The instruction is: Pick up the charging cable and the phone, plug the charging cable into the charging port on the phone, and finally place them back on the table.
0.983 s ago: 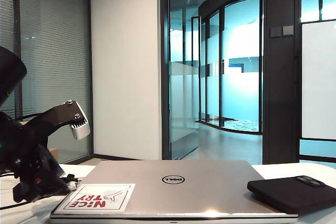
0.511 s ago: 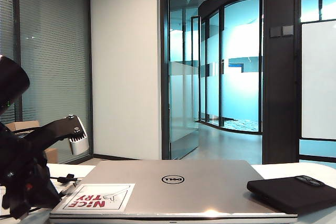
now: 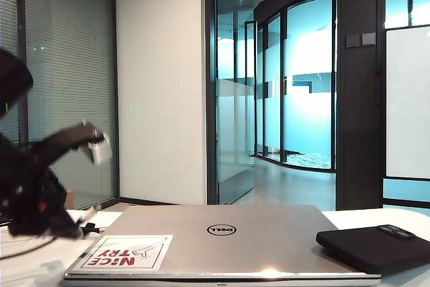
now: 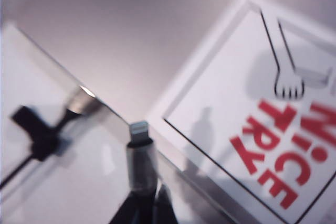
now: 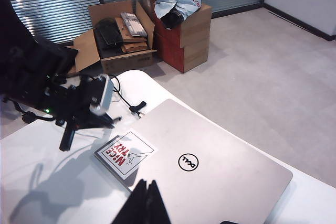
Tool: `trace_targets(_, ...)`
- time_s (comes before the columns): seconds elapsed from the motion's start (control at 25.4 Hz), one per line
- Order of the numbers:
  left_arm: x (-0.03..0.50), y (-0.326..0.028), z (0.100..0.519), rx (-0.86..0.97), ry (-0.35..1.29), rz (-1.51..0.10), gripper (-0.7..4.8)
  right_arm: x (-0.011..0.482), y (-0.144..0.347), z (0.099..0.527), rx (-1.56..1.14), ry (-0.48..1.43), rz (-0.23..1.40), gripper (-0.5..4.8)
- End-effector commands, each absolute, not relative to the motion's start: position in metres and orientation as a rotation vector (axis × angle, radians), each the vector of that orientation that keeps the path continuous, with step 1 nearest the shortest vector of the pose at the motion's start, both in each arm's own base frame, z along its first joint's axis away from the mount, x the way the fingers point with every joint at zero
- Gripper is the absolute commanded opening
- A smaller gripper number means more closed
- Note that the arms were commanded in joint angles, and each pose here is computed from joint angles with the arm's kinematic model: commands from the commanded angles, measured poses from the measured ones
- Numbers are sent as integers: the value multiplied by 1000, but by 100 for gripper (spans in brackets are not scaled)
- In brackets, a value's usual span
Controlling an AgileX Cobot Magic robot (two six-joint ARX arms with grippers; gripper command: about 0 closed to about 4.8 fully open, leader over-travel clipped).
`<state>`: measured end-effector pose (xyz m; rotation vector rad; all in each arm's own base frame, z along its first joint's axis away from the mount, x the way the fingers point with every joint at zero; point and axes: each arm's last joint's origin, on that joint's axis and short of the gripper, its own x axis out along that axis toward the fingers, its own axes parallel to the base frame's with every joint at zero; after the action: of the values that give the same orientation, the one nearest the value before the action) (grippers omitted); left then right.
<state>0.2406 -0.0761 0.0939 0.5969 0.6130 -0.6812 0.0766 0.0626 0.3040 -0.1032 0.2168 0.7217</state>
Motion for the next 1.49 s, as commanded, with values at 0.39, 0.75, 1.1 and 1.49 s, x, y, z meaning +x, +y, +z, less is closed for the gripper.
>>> trace_targets(0.39, 228, -90, 181, 135, 647, -564, -7, 85, 69, 308, 8, 236, 701, -3)
trace_targets(0.75, 206, -146, 235, -17, 582, -739, -7, 91, 67, 310, 147, 245, 551, -3)
trace_targets(1.1, 189, -173, 247, -69, 593, -840, -7, 98, 55, 303, 211, 311, 434, -3)
trace_targets(1.49, 189, -173, 247, 4, 561, -864, -7, 110, 37, 246, 593, 468, 405, -3)
